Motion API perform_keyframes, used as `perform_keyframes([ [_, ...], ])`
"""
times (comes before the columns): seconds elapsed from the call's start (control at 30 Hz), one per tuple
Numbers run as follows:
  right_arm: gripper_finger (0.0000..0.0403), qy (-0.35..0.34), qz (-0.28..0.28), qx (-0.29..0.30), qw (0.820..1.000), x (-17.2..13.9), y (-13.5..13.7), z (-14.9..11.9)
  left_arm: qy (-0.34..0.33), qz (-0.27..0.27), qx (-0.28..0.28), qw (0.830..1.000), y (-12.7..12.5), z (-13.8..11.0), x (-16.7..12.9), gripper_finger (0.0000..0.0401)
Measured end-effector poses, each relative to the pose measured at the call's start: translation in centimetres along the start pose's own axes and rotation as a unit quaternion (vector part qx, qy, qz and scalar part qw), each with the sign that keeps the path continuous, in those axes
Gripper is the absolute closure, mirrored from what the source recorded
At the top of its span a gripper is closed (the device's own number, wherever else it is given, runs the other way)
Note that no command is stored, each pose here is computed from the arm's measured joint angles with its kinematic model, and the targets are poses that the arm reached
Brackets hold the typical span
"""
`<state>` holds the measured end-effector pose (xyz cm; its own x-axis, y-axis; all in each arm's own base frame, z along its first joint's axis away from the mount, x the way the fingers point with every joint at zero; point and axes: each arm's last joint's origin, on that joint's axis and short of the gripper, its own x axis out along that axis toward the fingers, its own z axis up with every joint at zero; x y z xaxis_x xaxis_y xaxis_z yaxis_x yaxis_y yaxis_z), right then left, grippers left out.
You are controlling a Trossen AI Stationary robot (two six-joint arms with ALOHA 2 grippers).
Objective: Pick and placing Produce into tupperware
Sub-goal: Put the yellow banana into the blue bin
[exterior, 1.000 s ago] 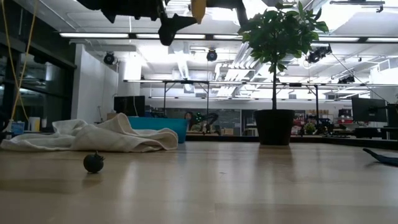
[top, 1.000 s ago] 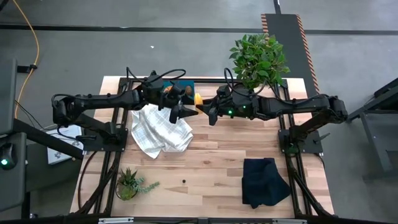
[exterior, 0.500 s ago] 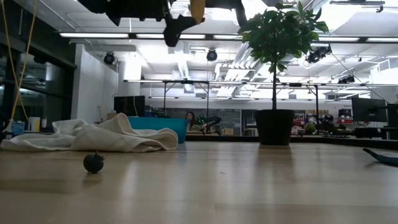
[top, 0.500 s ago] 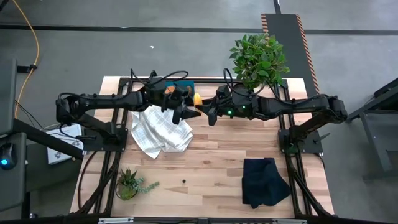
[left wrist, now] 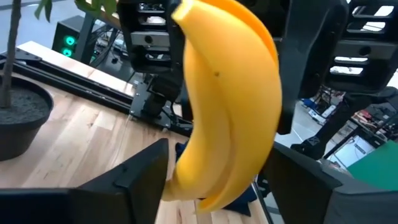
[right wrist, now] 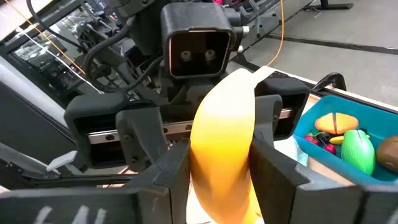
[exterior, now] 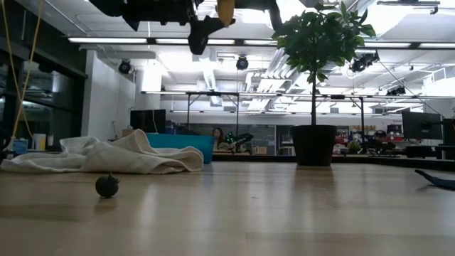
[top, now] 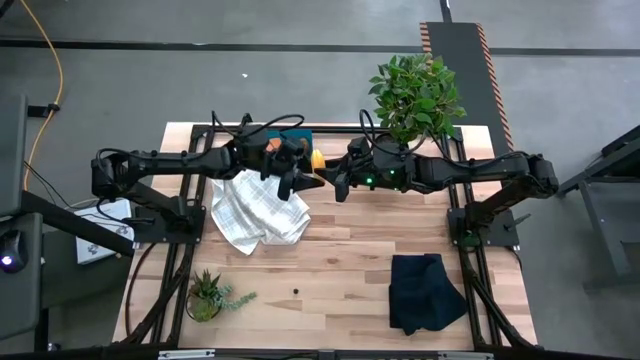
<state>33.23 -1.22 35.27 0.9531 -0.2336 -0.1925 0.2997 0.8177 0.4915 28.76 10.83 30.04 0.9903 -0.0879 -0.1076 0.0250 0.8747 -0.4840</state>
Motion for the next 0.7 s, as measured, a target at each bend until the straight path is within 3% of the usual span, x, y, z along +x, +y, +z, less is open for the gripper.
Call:
perform_keyframes([
  [0.33,0.0274,0.001,0.0,0.002,1.0,0.0,0.0,-0.01,-0.001,-0.001,0.01,1.0,-0.03,0.04,-0.01,0.0244],
  [0.7,0.0274,0.001,0.0,-0.001,1.0,0.0,0.0,-0.01,-0.001,0.0,0.009,1.0,-0.01,0.02,-0.02,0.0232],
])
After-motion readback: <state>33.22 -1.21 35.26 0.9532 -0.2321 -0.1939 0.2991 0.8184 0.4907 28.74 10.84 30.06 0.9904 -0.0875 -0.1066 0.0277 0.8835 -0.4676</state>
